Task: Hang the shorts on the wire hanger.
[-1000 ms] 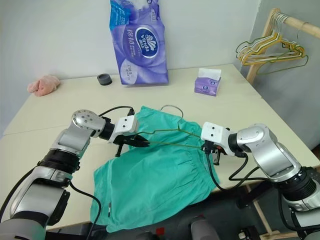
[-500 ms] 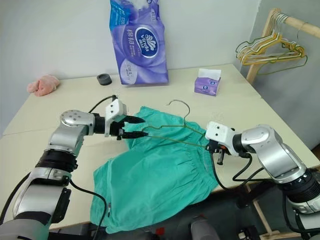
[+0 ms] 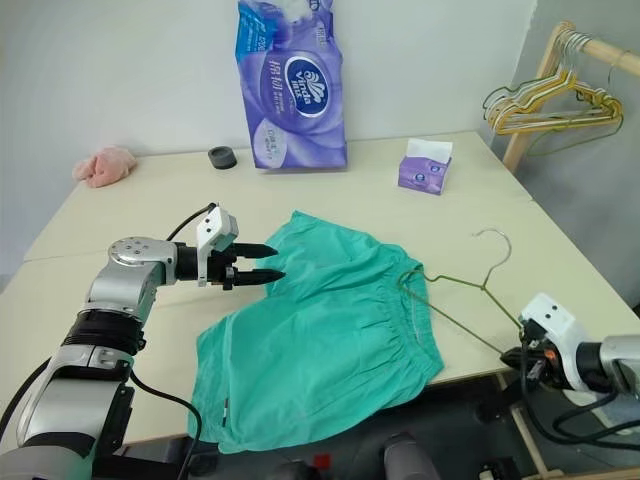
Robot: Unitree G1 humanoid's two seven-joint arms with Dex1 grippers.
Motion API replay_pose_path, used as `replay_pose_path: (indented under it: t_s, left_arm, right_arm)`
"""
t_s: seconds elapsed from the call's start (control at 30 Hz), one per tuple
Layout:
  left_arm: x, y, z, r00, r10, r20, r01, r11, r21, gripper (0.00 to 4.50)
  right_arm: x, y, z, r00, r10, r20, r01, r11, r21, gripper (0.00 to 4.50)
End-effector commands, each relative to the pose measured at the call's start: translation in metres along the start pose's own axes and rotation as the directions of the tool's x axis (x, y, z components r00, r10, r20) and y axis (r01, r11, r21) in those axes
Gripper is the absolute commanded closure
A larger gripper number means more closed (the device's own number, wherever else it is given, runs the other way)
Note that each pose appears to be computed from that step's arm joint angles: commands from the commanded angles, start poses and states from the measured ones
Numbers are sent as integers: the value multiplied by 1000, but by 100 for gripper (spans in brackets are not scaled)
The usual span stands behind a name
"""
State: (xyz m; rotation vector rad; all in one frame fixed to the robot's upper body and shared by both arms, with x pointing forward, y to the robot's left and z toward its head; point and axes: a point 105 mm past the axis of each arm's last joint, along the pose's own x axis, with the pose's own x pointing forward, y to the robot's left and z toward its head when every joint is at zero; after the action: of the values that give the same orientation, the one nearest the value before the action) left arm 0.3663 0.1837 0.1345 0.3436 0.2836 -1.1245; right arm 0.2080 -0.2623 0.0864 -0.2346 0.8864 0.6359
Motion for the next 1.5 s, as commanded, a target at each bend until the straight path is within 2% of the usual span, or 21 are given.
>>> replay_pose_path:
  t_s: [0.03,0.23,0.33,0.63,0.87,0.97,1.03,1.13,1.3,1.5]
  left_arm:
    - [1,-3,16,999,-32,35,30,998,46,151]
    - [11,-14,19,995,-99,29,97,993,71,151]
    - [15,-17,20,994,-108,34,106,992,73,151]
    - [19,-18,21,995,-99,34,96,992,82,151]
    - [13,-6,26,997,-24,68,20,998,60,151]
    - [10,4,30,995,30,92,-34,998,46,151]
    - [8,11,35,991,68,117,-73,997,38,151]
    - [7,17,41,984,98,147,-102,995,21,151]
    - [8,20,47,981,103,165,-107,994,17,151]
    - [9,22,56,978,95,184,-102,994,26,151]
  right_arm:
    - [-3,4,2,999,-37,24,37,999,7,450]
    - [6,7,2,998,-49,24,46,992,117,450]
    - [13,12,10,999,-10,41,4,989,145,450]
    - [32,12,27,999,43,-10,-42,993,113,450]
    - [31,46,63,958,263,113,-277,950,142,450]
    - [35,44,78,952,239,190,-270,950,156,450]
    - [39,35,88,955,166,246,-209,964,162,450]
    - [46,23,85,976,49,212,-67,995,79,450]
    - [57,32,71,992,40,118,-23,990,-141,450]
    - [56,54,88,972,167,163,-130,967,-217,450]
